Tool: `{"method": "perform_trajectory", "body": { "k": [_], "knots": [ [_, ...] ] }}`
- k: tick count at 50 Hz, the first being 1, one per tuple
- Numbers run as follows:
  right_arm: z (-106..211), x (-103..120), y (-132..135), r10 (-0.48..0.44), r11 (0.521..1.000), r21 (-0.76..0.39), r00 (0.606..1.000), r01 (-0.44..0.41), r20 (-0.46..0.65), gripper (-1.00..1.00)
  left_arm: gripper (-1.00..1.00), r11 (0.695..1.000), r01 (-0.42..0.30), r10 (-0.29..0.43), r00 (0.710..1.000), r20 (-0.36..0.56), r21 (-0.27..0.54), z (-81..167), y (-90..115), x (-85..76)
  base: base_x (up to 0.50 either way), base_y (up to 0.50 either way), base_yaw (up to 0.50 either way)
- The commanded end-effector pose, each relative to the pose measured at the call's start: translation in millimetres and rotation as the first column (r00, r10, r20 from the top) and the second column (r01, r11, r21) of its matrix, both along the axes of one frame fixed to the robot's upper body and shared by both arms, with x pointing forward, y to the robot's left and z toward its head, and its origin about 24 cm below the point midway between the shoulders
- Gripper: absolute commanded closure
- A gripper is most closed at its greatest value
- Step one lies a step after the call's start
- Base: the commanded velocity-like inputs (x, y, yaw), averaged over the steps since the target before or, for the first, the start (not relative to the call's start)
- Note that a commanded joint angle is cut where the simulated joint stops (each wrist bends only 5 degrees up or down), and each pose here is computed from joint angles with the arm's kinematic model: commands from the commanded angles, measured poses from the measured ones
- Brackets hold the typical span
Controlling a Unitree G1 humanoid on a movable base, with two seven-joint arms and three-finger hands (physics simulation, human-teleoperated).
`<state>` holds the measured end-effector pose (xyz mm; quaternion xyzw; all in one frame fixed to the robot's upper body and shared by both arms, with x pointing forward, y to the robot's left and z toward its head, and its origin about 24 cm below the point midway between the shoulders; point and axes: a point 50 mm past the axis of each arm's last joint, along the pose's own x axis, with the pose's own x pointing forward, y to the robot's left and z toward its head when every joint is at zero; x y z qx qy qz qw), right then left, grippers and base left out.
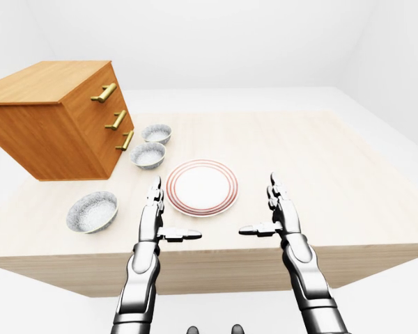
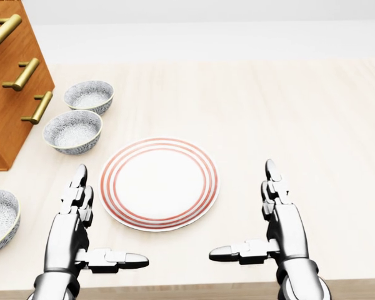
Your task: Put the bowl in the middle on the plate.
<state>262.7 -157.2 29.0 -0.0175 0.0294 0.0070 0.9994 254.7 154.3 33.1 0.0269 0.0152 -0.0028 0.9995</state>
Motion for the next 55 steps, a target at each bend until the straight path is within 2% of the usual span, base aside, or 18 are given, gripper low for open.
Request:
{"method": "perform_trajectory", "body": {
  "k": [1,20,55],
  "knots": [
    [0.7,-0.4,0.3,0.003,1.000,0.001,1.000,-0.003,0.003,-1.00,-1.00,1.000,0.002,-0.002,1.000,0.000,0.001,0.1,-0.3,0.4,0.19,0.00,0.00],
    [-1.9,0.5,-0.1,-0.001,1.000,-0.003,1.000,0.001,-0.007,-1.00,-1.00,1.000,0.003,-0.003,1.000,-0.003,0.005,-1.0,-0.7,0.5,0.28,0.00,0.00],
    [-3.5,-0.1,0.9,0.003,1.000,-0.021,1.000,-0.003,-0.013,-1.00,-1.00,1.000,0.008,-0.008,1.000,-0.007,0.008,-0.5,-1.8,-0.4,0.16,0.00,0.00]
  ]
}}
